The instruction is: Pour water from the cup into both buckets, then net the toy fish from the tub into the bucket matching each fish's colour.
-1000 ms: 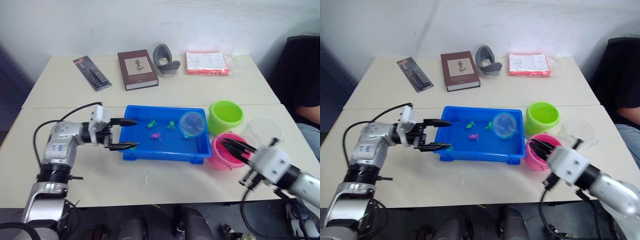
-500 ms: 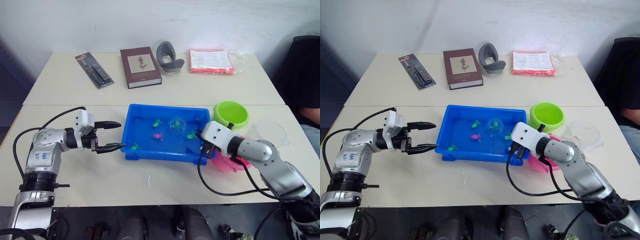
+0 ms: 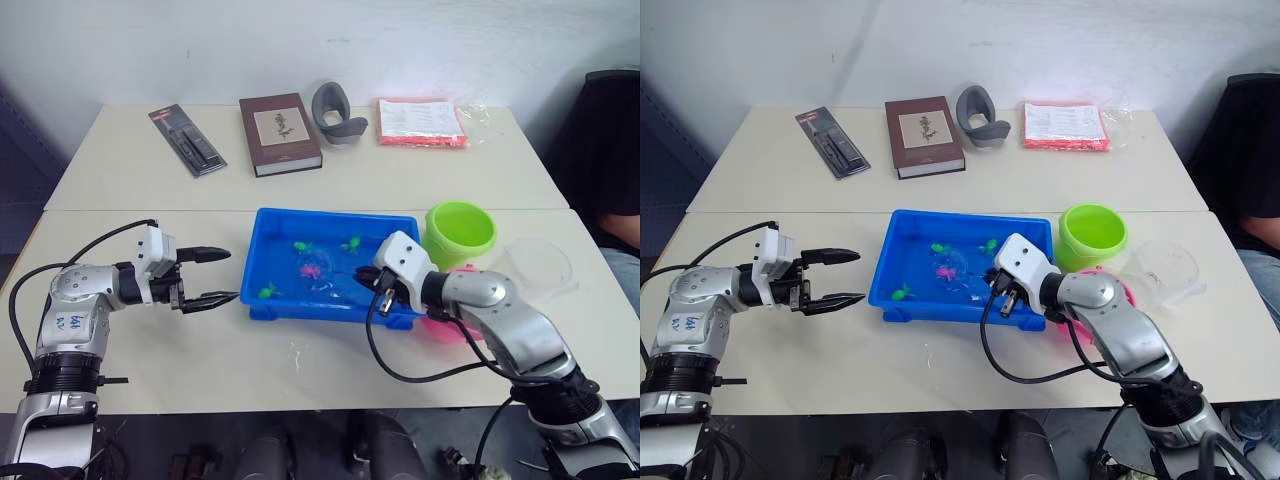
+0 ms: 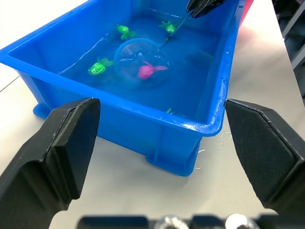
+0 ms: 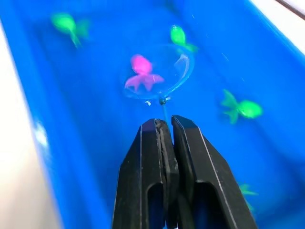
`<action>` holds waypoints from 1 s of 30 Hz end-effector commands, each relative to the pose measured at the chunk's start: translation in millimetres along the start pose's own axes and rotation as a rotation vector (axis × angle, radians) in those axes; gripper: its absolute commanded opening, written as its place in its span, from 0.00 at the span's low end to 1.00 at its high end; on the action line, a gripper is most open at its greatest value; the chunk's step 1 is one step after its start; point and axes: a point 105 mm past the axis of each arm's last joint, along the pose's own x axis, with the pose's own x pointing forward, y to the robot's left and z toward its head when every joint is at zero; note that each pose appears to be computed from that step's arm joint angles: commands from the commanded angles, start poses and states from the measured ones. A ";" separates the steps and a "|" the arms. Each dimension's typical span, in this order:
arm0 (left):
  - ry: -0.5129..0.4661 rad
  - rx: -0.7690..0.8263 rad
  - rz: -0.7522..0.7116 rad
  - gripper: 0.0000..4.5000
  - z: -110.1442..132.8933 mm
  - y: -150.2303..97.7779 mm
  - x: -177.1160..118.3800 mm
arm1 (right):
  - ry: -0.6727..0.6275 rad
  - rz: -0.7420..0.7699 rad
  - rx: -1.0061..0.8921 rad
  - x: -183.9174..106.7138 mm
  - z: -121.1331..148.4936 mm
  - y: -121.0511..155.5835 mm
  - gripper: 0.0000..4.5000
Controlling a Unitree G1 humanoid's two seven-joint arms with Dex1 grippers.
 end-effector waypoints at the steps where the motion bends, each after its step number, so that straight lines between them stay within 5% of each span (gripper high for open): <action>1: -0.022 0.046 -0.009 0.99 9.4 0.7 -2.4 | -0.095 0.025 0.096 -17.9 19.2 4.0 0.00; 15: -0.144 0.055 -0.213 0.99 32.7 -21.2 51.2 | -0.199 -0.193 0.101 -120.5 25.9 9.8 0.00; 22: -0.235 0.042 -0.366 0.99 50.3 -47.3 95.9 | -0.184 -0.466 0.116 -183.2 2.3 13.6 0.00; 30: -0.281 0.028 -0.482 0.99 65.9 -68.4 127.9 | 0.011 -0.654 0.069 -226.9 -43.6 30.7 0.00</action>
